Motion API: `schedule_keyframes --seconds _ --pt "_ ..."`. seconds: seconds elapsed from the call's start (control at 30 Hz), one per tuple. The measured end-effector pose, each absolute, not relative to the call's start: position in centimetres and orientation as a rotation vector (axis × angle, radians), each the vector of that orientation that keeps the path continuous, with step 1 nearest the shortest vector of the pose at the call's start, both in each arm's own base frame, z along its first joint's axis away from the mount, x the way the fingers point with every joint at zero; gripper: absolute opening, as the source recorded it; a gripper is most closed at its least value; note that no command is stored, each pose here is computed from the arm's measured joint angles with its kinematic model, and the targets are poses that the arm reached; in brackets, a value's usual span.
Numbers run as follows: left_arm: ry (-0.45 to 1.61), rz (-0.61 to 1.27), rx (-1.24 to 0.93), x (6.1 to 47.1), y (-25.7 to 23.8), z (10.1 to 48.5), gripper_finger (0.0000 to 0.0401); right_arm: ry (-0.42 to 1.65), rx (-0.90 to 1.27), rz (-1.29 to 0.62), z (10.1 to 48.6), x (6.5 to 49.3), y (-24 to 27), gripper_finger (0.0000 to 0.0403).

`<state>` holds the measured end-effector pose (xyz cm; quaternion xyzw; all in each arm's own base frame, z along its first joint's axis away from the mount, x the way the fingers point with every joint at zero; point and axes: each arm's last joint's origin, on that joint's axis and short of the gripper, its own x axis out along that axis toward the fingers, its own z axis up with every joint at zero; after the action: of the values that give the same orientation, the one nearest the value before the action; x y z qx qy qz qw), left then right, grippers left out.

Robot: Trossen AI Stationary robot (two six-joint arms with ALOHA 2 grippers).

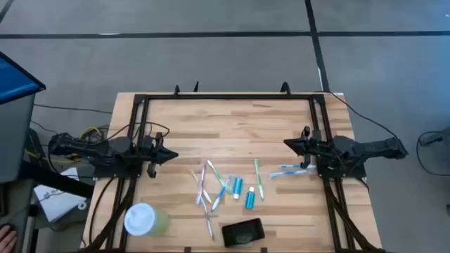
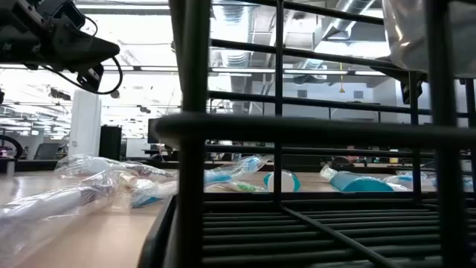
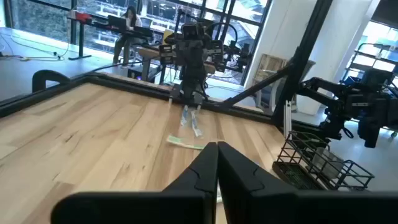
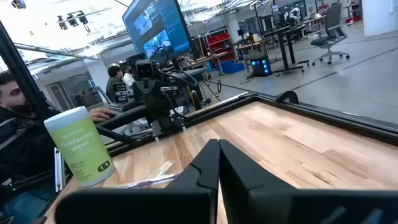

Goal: Pick & Place toothbrushing station

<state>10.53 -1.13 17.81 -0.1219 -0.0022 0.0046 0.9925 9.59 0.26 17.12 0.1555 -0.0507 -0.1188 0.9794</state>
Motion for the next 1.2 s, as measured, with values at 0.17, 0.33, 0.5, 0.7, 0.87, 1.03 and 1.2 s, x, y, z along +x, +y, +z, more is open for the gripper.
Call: schedule_keyframes --seconds 0.17,0.33,0.5,0.7,0.87,1.03,1.2 --pt "-0.004 0.010 -0.214 10.53 -1.13 17.80 0.0003 -0.102 0.313 -0.239 17.12 9.59 0.26 0.0000" --pt "-0.004 0.011 -0.157 10.53 -1.13 17.82 0.0003 -0.102 0.313 -0.239 17.12 9.59 0.26 0.0000" --pt "-0.004 0.014 -0.157 10.53 -1.12 17.81 0.0003 -0.102 0.313 -0.239 17.12 9.59 0.26 0.0000" --pt "-0.010 0.013 -0.160 10.53 -1.12 17.86 0.0003 -0.102 0.313 -0.239 17.12 9.59 0.26 0.0000" --pt "-0.013 0.013 -0.163 10.53 -1.12 17.90 0.0003 -0.102 0.313 -0.239 17.13 9.59 0.26 0.0000" --pt "-0.031 0.011 -0.166 10.53 -1.12 18.07 0.0003 -0.103 0.317 -0.239 17.13 9.59 0.26 0.0000" --pt "-0.039 0.025 -0.167 10.52 -1.08 18.13 0.0003 -0.109 0.365 -0.237 17.13 9.59 0.26 0.0000"
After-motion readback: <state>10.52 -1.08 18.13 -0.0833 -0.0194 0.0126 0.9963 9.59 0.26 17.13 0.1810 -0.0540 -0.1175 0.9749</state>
